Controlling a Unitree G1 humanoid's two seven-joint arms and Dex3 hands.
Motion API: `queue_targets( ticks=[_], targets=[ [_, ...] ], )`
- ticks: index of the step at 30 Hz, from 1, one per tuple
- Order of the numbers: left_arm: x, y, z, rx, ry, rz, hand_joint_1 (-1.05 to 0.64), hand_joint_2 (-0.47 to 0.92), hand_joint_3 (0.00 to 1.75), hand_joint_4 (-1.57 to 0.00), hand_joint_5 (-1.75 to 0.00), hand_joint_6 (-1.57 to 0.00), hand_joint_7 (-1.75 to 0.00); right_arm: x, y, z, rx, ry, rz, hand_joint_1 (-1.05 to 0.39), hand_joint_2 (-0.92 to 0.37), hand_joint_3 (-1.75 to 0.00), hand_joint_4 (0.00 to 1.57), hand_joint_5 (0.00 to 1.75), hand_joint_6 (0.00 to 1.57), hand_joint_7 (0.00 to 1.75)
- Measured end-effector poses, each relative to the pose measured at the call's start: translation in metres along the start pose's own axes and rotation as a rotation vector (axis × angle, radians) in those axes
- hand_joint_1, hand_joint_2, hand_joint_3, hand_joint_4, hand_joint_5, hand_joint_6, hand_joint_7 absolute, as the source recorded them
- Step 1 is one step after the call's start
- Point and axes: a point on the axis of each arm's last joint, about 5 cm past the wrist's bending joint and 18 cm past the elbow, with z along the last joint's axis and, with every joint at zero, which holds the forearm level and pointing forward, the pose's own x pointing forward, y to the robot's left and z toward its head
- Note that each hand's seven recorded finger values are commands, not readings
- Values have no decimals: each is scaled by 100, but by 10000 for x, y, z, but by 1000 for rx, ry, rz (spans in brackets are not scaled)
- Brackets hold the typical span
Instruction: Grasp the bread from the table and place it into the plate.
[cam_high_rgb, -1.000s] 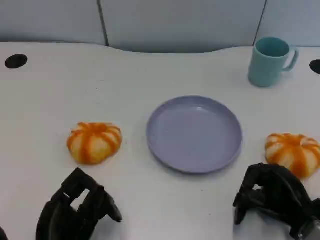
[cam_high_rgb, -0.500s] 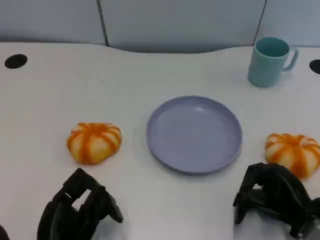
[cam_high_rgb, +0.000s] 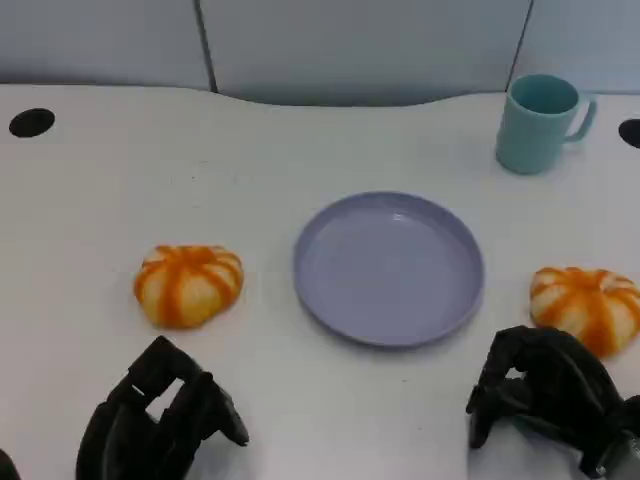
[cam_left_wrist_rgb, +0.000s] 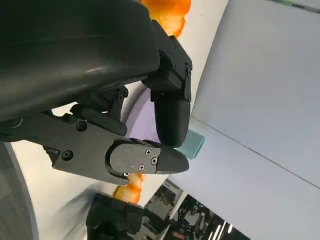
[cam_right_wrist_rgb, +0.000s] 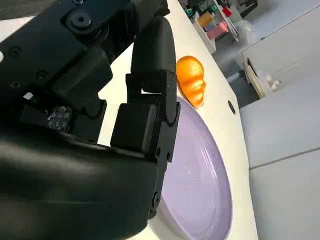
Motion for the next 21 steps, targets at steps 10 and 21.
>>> queue_targets(
  ticks=[10, 21],
  targets=[
    [42, 34, 248, 313, -107, -83, -58, 92, 18, -51, -109, -62, -52, 9, 10, -2, 2, 0, -4, -105, -51, 0, 157, 71, 157, 51],
    [237, -161, 700, 1018, -218, -88, -61, 92, 3, -42, -48, -59, 0, 27, 29, -3, 6, -1, -8, -105, -51, 0, 157, 71, 157, 51]
  ],
)
